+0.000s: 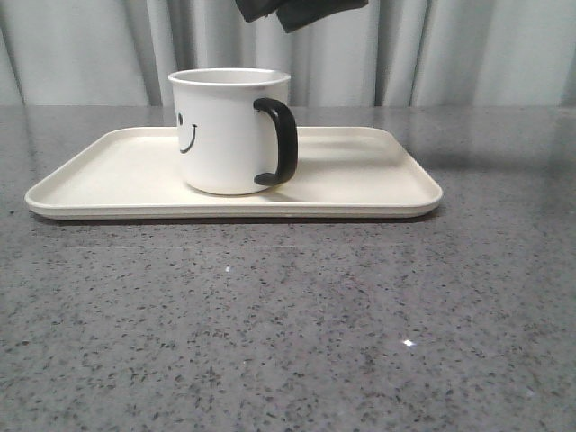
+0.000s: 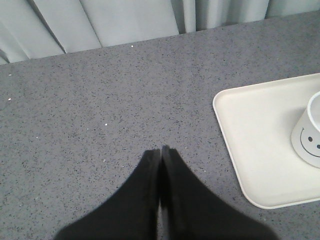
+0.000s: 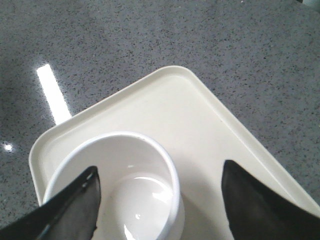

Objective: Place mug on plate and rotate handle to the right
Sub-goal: 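Lower the right gripper into the mug and grip its rim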

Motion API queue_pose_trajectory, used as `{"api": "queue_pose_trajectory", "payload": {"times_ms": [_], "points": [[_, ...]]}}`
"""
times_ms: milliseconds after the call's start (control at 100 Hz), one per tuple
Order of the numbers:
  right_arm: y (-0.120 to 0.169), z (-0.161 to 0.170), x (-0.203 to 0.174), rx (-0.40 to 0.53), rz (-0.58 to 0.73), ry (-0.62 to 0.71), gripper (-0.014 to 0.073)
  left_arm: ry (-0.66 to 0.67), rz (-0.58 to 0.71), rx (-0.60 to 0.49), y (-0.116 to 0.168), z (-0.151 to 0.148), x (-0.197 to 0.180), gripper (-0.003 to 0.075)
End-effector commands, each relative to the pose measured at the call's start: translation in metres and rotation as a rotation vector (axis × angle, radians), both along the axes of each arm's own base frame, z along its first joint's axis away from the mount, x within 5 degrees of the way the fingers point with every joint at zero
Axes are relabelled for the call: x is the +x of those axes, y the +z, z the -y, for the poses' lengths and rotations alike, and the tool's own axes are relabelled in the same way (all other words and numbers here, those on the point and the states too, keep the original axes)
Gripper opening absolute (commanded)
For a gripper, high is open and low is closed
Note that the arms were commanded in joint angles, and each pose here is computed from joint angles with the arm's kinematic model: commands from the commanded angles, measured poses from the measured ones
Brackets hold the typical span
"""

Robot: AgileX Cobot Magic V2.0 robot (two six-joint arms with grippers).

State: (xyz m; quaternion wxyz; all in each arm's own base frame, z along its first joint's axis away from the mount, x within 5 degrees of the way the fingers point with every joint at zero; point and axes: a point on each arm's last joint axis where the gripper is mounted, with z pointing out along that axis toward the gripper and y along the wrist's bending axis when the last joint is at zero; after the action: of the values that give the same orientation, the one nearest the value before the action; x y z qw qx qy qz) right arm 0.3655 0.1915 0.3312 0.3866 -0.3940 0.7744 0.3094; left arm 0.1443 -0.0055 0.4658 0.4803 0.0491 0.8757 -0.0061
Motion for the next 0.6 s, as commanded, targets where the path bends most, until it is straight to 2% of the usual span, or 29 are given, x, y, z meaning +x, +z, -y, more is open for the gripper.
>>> {"api": "queue_pose_trajectory", "payload": {"times_ms": [0, 590], "points": [[0.029, 0.002, -0.005, 0.05, 0.079, -0.02, 0.0515, 0.007, 0.085, -0.016, 0.012, 0.0, -0.003, -0.002], [0.013, -0.001, 0.0, 0.018, 0.038, 0.006, 0.0515, 0.006, 0.071, -0.016, 0.011, 0.0, -0.004, -0.002]]}}
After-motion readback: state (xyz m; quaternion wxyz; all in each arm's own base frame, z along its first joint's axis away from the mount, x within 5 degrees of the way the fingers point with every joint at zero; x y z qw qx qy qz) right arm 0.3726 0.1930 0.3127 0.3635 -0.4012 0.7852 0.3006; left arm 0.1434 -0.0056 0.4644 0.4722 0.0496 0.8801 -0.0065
